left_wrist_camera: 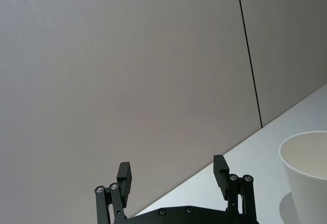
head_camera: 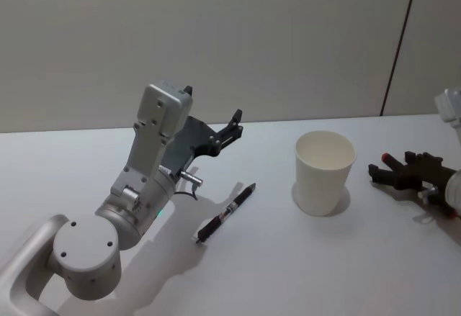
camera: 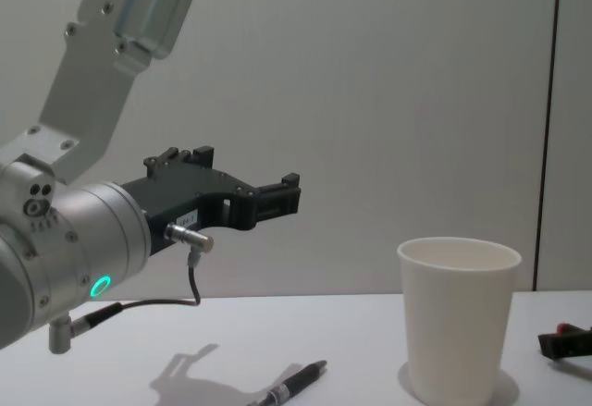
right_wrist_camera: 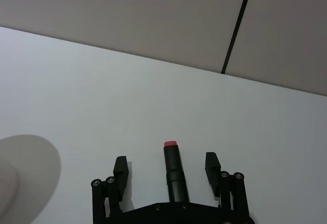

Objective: Place the pen into the pen holder.

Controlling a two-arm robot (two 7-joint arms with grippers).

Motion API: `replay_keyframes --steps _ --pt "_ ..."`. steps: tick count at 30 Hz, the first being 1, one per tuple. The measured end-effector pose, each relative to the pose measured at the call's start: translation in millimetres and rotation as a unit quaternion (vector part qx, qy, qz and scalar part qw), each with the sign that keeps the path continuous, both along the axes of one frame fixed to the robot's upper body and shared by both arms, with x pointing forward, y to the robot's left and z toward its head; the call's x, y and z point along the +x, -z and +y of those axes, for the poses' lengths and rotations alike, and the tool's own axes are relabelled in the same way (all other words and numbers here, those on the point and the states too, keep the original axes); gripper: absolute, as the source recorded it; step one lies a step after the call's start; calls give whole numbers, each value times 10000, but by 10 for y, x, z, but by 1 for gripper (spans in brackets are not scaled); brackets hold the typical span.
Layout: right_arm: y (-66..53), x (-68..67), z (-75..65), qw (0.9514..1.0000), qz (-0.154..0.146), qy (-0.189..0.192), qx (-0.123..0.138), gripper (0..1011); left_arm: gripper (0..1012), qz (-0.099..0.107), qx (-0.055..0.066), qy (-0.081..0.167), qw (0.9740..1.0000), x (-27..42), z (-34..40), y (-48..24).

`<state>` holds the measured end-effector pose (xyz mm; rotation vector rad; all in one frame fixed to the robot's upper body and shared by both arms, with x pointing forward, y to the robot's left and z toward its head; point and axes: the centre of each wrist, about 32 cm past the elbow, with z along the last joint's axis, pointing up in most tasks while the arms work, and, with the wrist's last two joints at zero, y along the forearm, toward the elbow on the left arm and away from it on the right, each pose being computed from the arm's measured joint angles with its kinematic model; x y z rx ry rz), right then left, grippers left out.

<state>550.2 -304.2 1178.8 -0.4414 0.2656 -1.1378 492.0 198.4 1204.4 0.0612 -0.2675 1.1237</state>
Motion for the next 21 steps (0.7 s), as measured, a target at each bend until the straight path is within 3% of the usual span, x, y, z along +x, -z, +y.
replay_keyframes --steps 21 --pt "46 9 7 10000 46 11 63 845 1003 0 0 0 10000 0 0 0"
